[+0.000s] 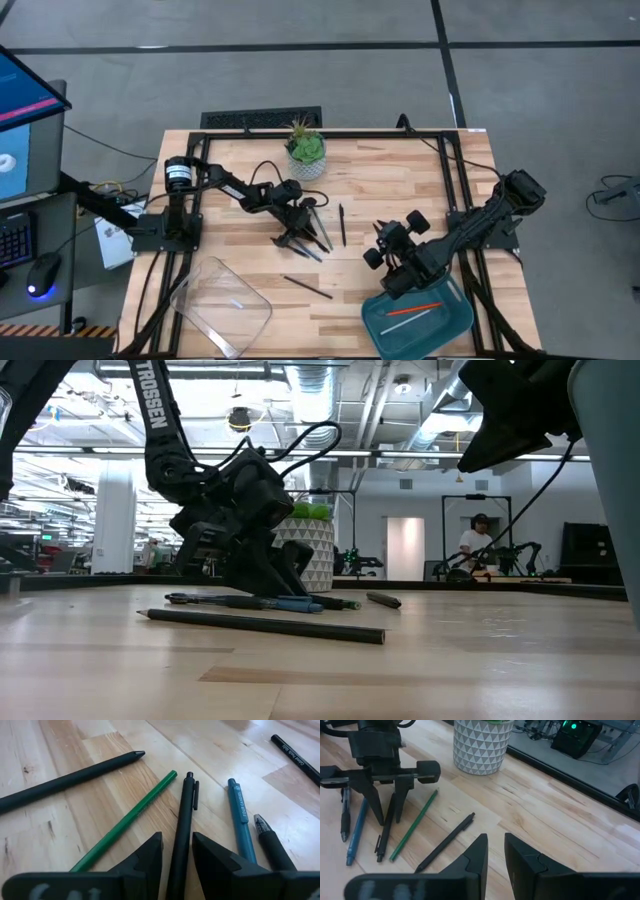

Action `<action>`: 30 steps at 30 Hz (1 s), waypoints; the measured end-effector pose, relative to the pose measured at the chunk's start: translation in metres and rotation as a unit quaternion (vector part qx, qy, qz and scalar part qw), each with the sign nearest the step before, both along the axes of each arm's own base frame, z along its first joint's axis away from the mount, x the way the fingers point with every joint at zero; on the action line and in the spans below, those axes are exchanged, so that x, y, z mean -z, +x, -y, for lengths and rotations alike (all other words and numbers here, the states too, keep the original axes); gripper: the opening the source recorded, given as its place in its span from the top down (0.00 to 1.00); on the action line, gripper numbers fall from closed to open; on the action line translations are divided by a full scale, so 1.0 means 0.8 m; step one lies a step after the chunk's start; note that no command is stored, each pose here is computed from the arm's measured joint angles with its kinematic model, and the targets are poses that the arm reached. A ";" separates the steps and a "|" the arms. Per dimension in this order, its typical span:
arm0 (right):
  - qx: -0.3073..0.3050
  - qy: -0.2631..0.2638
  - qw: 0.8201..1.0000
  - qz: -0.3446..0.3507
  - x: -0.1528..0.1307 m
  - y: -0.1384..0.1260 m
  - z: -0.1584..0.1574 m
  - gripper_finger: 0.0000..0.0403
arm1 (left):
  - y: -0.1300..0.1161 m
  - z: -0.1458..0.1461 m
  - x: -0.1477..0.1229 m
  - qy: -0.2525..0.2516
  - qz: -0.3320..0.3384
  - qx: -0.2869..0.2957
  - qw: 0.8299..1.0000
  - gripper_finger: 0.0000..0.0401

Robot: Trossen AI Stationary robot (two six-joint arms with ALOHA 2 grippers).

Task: Sort pens & pencils
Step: Put the middle black pen into the transparent bin

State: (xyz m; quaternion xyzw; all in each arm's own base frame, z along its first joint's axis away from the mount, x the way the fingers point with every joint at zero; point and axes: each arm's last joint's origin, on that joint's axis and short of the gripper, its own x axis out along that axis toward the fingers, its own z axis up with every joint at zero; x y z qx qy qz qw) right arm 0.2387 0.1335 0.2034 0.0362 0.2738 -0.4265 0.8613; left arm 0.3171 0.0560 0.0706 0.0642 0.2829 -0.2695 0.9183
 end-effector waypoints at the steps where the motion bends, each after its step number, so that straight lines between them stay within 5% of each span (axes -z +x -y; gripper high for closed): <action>1: 0.000 0.000 1.000 0.000 0.000 0.000 0.000 0.78 | 0.000 0.000 0.000 0.000 0.000 0.000 1.000 0.76; 30: -0.001 0.002 1.000 -0.001 0.000 0.000 -0.001 0.78 | -0.001 0.000 0.001 0.000 -0.005 -0.003 1.000 0.77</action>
